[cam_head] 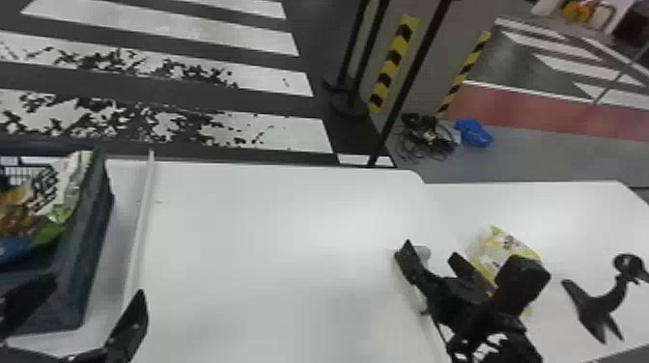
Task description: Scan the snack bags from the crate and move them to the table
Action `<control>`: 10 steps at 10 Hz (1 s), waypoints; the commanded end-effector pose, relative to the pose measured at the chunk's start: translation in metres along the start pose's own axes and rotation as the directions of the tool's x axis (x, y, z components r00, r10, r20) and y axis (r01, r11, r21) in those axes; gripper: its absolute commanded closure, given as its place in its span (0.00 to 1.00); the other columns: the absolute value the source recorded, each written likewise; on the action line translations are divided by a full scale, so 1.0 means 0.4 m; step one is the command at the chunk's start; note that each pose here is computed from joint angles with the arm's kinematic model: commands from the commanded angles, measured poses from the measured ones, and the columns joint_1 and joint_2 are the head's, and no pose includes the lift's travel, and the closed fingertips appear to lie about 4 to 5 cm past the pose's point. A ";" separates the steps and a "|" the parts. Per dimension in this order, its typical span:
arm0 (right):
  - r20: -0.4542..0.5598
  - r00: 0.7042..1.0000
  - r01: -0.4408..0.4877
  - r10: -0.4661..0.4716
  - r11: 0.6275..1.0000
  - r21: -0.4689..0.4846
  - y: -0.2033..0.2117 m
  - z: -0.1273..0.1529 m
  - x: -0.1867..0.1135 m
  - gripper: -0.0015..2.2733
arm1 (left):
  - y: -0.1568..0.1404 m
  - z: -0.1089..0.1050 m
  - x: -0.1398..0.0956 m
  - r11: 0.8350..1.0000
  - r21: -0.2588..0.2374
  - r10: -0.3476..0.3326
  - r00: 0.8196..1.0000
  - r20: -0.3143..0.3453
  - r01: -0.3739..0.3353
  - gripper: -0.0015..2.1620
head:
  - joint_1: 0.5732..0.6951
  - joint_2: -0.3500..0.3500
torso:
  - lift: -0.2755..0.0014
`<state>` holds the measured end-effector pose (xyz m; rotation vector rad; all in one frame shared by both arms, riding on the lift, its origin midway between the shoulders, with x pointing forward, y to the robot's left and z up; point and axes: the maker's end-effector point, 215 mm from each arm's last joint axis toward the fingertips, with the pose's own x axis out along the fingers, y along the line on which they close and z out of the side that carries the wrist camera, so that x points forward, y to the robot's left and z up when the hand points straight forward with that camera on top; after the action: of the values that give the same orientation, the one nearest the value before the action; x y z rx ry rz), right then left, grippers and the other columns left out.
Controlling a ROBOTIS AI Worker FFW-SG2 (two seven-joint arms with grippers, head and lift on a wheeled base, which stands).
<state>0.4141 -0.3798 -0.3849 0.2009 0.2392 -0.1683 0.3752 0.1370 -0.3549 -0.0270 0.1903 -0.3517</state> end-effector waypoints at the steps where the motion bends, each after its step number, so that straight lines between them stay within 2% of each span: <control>1: 0.016 0.999 -0.029 0.029 1.000 -0.007 0.049 -0.010 -0.037 0.03 | -0.002 0.000 0.001 1.000 0.003 0.003 1.000 0.000 -0.003 0.02 | 1.00 0.01 | 0.65; 3: 0.081 0.994 -0.073 0.079 0.994 -0.083 0.120 0.004 -0.097 0.03 | 0.005 -0.005 0.000 1.000 -0.005 0.021 1.000 -0.003 -0.021 0.02 | 1.00 0.05 | 0.65; 5: 0.125 0.985 -0.101 0.115 0.988 -0.114 0.192 -0.004 -0.146 0.03 | 0.002 -0.008 -0.014 0.999 -0.014 0.029 1.000 -0.008 -0.029 0.02 | 1.00 0.11 | 0.65; 9: 0.171 0.971 -0.146 0.167 0.981 -0.126 0.340 -0.030 -0.216 0.03 | -0.015 -0.015 -0.045 0.999 -0.032 0.035 0.999 -0.019 -0.036 0.02 | 1.00 0.22 | 0.65; 10: 0.178 0.970 -0.144 0.166 0.981 -0.128 0.342 -0.031 -0.221 0.03 | -0.016 -0.013 -0.051 0.999 -0.023 0.036 0.999 -0.020 -0.037 0.02 | 1.00 0.23 | 0.65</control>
<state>0.3538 -0.2360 -0.3501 0.0916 0.0469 -0.0222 0.3546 0.1374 -0.3566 -0.0481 0.2139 -0.3155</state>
